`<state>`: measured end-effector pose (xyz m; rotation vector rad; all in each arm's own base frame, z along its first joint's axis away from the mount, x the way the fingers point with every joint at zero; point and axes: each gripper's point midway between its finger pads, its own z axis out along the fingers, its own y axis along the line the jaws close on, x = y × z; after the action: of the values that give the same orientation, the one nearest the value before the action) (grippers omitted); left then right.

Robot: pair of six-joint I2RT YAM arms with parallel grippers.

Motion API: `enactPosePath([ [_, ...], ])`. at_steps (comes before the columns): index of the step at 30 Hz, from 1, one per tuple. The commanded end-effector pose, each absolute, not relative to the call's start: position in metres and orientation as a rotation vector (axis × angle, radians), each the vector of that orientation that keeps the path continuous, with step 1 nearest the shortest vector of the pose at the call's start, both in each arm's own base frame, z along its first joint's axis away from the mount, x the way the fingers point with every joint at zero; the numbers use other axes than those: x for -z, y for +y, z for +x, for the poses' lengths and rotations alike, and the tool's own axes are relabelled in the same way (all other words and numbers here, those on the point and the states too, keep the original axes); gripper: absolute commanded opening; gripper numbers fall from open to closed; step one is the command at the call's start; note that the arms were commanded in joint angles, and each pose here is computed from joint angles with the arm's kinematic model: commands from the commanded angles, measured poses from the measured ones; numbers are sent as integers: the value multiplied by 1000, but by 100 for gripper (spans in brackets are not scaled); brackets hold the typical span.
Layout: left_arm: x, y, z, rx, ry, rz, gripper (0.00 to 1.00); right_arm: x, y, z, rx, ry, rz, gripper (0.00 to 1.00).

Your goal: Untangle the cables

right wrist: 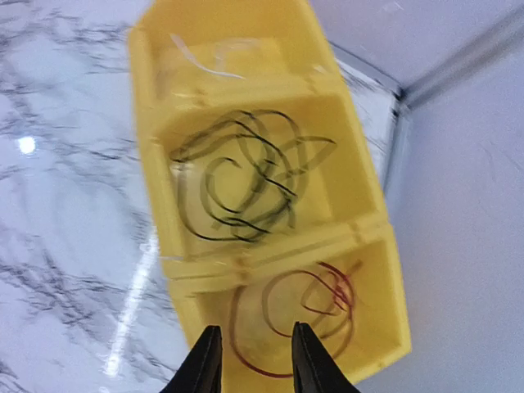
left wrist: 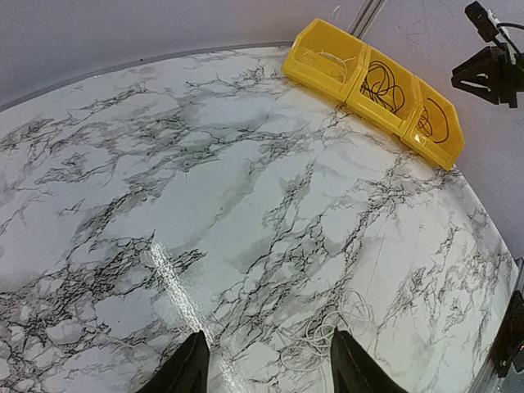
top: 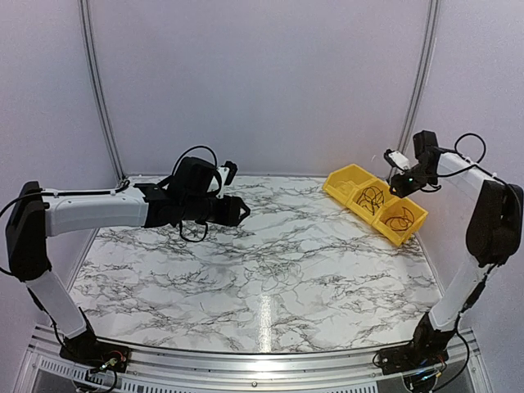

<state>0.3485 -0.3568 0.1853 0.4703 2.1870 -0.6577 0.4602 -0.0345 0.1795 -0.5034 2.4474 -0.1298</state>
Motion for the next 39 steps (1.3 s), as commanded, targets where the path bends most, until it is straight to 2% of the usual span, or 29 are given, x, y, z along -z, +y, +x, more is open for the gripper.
enactPosePath([
  [1, -159, -363, 343, 685, 2250, 500, 52, -198, 98, 430, -210, 2208, -926, 30],
  [6, -136, -372, 338, 735, 2318, 510, 51, -200, 196, 386, -555, 2018, -1214, 31],
  [10, -119, -372, 340, 720, 2370, 470, 50, -188, 254, 354, -794, 1980, -1354, 35],
  [18, -131, -327, 366, 535, 2318, 242, 55, -130, 333, 310, -879, 2046, -1628, 41],
  [22, -147, -308, 372, 467, 2260, 177, 66, -111, 350, 304, -877, 2082, -1682, 43],
  [25, -158, -299, 374, 428, 2224, 147, 70, -101, 356, 306, -867, 2109, -1686, 43],
  [36, -173, -296, 375, 430, 2186, 151, 70, -76, 360, 314, -852, 2201, -1676, 39],
  [39, -173, -297, 375, 431, 2188, 153, 70, -71, 359, 317, -822, 2220, -1668, 35],
])
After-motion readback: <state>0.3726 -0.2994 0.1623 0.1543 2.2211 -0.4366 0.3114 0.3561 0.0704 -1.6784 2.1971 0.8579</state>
